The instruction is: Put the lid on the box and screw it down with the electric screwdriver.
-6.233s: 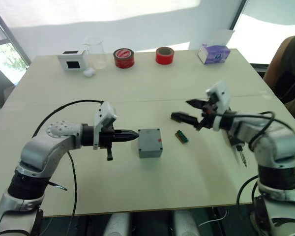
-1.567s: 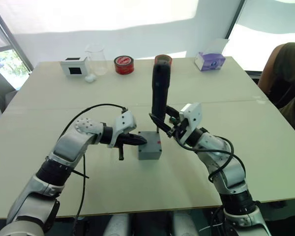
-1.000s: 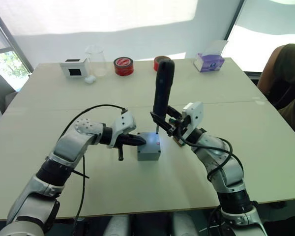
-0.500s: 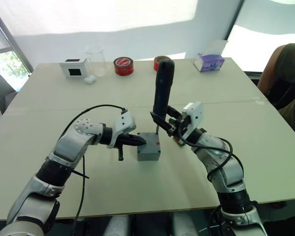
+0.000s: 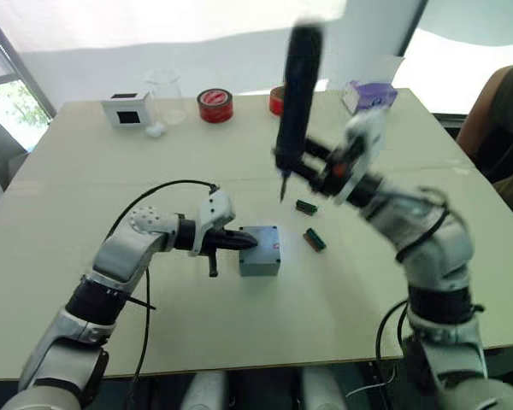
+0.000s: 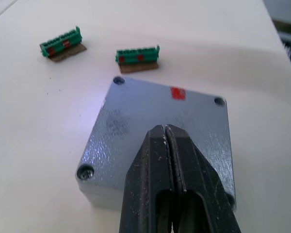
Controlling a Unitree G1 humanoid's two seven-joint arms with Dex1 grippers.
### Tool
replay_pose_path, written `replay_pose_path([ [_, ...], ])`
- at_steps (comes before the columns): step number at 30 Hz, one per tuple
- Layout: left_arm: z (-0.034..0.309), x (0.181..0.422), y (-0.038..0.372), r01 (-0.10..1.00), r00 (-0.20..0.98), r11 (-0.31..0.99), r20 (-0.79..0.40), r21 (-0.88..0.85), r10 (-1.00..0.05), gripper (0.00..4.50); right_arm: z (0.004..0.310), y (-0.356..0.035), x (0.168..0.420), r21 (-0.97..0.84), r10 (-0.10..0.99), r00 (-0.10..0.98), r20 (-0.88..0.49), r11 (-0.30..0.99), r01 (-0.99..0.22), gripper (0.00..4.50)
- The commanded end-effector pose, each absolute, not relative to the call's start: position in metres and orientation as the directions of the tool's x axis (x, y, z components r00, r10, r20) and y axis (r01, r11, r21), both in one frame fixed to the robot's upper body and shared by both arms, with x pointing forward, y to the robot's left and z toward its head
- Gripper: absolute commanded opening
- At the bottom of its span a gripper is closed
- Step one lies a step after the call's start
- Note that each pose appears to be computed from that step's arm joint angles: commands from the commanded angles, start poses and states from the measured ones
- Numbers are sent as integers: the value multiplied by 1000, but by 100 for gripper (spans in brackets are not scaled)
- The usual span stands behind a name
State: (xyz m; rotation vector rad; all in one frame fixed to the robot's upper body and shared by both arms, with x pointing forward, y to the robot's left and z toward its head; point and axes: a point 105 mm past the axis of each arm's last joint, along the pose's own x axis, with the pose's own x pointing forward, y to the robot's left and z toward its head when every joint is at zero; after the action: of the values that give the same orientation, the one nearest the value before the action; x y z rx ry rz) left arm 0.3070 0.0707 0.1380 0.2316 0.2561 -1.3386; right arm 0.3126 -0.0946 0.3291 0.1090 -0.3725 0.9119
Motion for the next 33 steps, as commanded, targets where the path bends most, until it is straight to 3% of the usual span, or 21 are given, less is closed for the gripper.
replay_pose_path([
  [1,156,304,79,971,230,239,-231,-10,-945,0,338,-124,318,108,722,643,257,640,-761,179],
  [3,178,295,83,980,188,196,-158,-43,-970,0,320,-154,338,136,619,785,35,775,-617,179],
  [6,198,279,87,991,121,127,-145,-32,-982,0,294,-193,346,237,512,835,-201,853,-466,179],
  [9,194,265,89,997,77,78,-213,4,-974,0,238,-238,344,199,315,795,-519,948,-247,179],
  [11,188,259,89,997,68,59,-260,42,-963,0,207,-253,333,184,279,700,-657,960,-209,179],
  [17,173,248,77,992,63,21,-330,128,-942,0,175,-260,324,310,350,564,-748,936,-169,179],
  [26,170,252,77,986,144,109,-307,127,-941,0,147,-260,334,195,256,522,-814,966,-169,179],
  [27,169,251,79,986,149,116,-308,121,-940,0,146,-260,336,193,252,522,-815,967,-166,279],
  [29,171,254,85,982,176,146,-306,116,-936,0,147,-259,340,196,253,534,-807,967,-162,314],
  [31,172,256,88,980,192,163,-306,117,-932,0,148,-260,342,191,248,544,-801,968,-161,408],
  [33,173,259,93,976,209,181,-310,119,-927,0,151,-262,344,181,242,561,-792,970,-164,441],
])
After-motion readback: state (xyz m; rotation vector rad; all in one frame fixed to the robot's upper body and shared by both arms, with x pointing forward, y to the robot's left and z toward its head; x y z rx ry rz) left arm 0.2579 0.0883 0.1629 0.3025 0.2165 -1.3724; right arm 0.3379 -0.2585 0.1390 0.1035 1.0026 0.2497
